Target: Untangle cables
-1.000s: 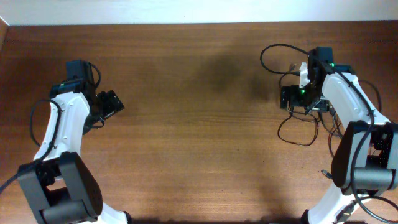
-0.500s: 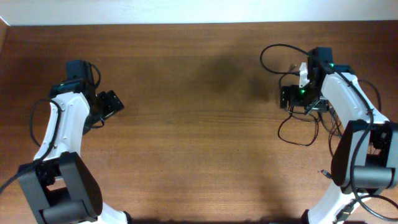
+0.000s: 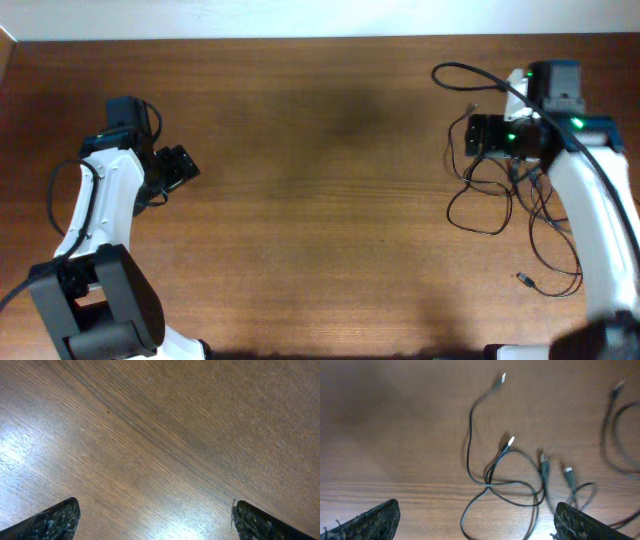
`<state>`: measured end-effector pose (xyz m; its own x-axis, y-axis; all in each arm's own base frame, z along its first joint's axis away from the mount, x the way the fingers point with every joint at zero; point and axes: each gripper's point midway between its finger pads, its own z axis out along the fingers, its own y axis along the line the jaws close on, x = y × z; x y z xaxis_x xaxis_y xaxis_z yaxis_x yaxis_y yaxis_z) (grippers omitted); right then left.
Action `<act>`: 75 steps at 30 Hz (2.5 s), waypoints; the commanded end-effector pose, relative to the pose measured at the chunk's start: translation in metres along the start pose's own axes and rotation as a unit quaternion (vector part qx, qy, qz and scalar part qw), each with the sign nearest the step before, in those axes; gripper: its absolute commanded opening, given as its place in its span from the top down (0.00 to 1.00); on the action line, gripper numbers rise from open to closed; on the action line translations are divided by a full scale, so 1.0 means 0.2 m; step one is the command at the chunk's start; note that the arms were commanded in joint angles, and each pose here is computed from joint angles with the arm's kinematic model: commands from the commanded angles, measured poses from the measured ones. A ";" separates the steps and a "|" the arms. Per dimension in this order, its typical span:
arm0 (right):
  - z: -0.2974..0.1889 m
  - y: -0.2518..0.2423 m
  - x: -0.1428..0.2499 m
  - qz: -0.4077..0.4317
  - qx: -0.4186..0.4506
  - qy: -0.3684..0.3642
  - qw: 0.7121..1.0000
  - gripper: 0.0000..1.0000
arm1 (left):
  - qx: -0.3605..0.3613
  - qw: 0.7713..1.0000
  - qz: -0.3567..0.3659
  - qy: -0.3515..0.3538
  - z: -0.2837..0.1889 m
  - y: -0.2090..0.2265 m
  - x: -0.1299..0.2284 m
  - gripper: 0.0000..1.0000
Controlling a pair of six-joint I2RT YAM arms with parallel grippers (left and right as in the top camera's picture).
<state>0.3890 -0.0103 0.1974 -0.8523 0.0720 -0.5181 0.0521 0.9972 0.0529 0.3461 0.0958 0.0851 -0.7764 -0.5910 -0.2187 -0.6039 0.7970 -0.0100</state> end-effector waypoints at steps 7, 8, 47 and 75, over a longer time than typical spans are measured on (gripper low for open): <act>-1.04 0.05 -0.05 -0.008 -0.008 -0.276 0.961 0.01 | -0.004 1.000 -0.006 -0.007 -0.02 0.01 0.00 0.01; -1.13 0.05 -0.02 -0.009 -0.009 -0.300 0.954 0.01 | -0.004 1.000 -0.006 -0.007 -0.02 0.01 0.00 0.01; -1.27 0.03 0.67 -0.006 -0.006 -0.207 0.978 0.01 | 0.000 1.000 -0.007 -0.019 -0.06 0.02 -0.02 0.01; -1.27 0.03 0.67 -0.006 -0.006 -0.207 0.978 0.02 | 0.189 0.952 0.077 -0.227 0.04 -0.21 0.47 0.01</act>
<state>0.1440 0.0007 0.3452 -0.5708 0.0597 -0.8189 0.0304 0.9982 0.0517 0.3031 0.0227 0.0682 -0.6818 -0.4309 -0.5912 -0.3840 0.8986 -0.2121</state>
